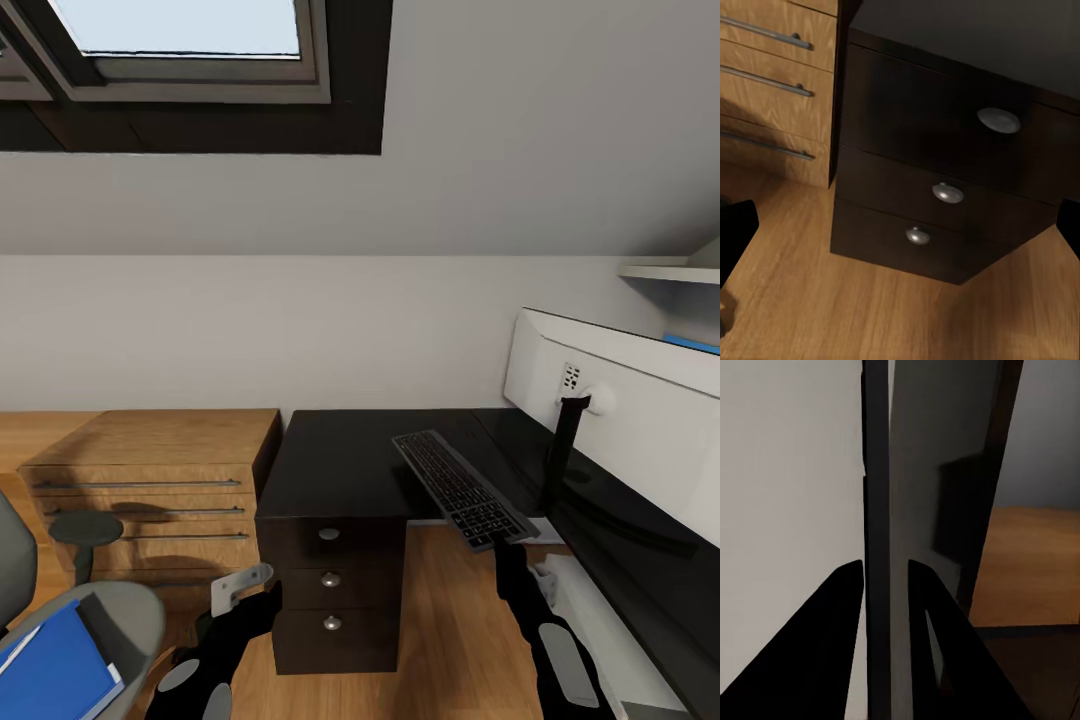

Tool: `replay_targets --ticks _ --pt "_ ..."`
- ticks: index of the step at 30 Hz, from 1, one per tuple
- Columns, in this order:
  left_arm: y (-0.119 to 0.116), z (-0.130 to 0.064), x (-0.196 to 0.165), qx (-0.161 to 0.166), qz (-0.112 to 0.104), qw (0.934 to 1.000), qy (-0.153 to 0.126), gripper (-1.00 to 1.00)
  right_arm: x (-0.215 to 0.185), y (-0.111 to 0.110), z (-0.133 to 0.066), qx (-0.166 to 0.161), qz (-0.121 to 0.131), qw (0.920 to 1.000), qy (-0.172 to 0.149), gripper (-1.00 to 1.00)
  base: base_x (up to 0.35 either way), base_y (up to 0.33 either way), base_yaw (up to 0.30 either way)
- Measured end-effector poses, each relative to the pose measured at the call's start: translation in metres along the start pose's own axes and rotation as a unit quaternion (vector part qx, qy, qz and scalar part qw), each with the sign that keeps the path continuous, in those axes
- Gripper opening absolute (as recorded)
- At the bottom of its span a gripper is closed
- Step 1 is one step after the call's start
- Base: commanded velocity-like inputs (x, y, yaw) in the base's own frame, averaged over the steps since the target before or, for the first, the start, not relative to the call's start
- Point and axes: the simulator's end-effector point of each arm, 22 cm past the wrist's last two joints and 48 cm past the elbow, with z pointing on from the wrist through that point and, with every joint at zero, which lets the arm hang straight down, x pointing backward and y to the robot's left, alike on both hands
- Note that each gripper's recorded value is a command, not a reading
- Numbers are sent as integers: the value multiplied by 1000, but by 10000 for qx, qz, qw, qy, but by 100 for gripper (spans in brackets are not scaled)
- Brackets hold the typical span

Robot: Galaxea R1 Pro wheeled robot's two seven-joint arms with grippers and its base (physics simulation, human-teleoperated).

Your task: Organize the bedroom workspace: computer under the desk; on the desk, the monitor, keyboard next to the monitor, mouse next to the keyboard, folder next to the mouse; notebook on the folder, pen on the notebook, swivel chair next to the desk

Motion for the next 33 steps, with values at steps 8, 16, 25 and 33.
replay_targets --ticks 8,16,25,33 --pt "-3 0 0 29 16 10000 2 100 2 -4 0 35 15 10000 -3 -100 271 0 0" --pt "-3 0 0 31 17 10000 1 100 1 -6 0 79 -7 10000 -13 -100 139 0 0" --pt "-6 4 9 80 42 10000 -5 100 1 -17 1 97 -22 9999 -17 -100 6 0 0" --pt "-4 9 20 93 50 9999 -7 100 2 -30 2 95 -21 10000 -20 -100 0 0 0"
